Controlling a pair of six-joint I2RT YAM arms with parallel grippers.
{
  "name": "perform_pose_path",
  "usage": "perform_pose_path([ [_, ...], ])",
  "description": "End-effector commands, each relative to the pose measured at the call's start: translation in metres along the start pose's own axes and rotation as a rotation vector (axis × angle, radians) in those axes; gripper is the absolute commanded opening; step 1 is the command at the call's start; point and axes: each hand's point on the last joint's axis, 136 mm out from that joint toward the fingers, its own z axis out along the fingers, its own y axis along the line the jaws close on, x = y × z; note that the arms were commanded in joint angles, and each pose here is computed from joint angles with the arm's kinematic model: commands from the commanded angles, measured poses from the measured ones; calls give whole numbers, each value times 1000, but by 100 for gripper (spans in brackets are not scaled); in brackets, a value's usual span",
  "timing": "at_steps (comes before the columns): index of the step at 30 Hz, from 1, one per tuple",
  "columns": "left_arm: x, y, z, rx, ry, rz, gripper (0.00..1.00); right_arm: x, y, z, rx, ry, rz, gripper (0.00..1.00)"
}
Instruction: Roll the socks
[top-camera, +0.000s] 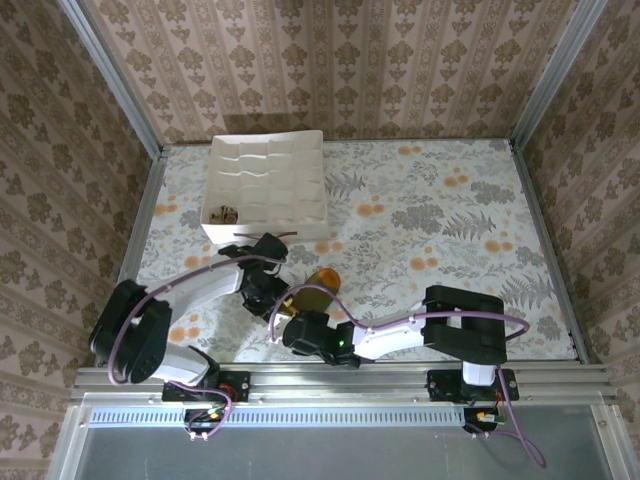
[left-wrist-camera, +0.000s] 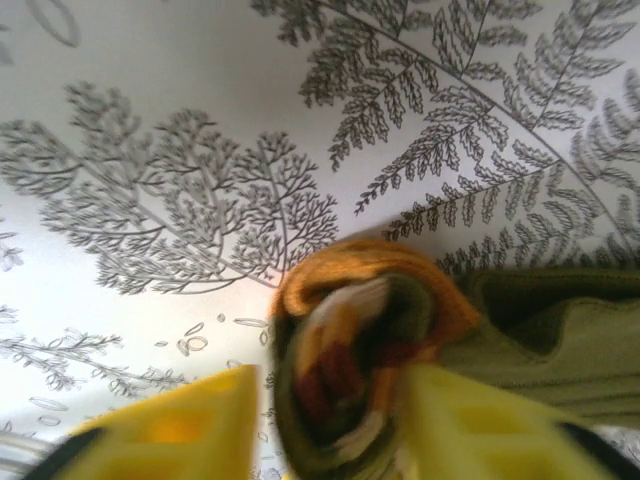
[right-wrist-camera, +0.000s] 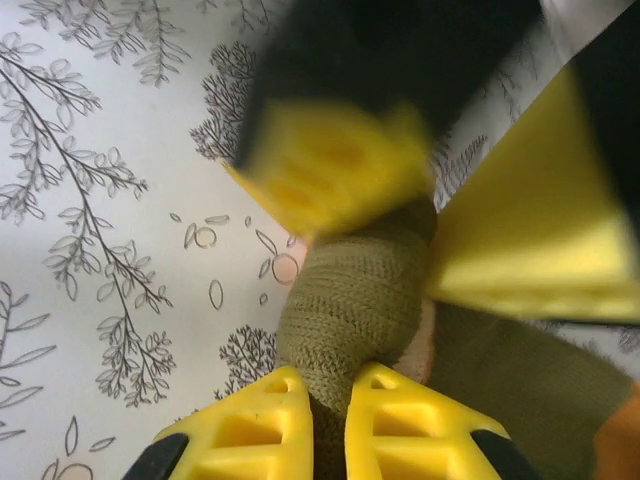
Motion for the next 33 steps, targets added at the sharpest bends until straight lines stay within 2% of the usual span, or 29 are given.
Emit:
perform_pose_path([
  [1, -4, 4, -18, 43, -18, -4, 64, 69, 17, -2, -135, 173, 78, 0],
  [5, -14, -4, -40, 125, -70, 22, 71, 82, 33, -8, -327, 159, 239, 0],
  [11, -13, -11, -50, 202, -100, 94, 70, 95, 34, -13, -488, 122, 470, 0],
  [20, 9, -34, -34, 284, -98, 253, 55, 120, 20, -14, -571, 130, 693, 0],
  [27, 23, -45, -13, 270, -84, 339, 54, 134, 12, -11, -609, 132, 874, 0],
  [33, 32, -59, 3, 273, -72, 408, 55, 138, 15, -11, -648, 141, 926, 0],
])
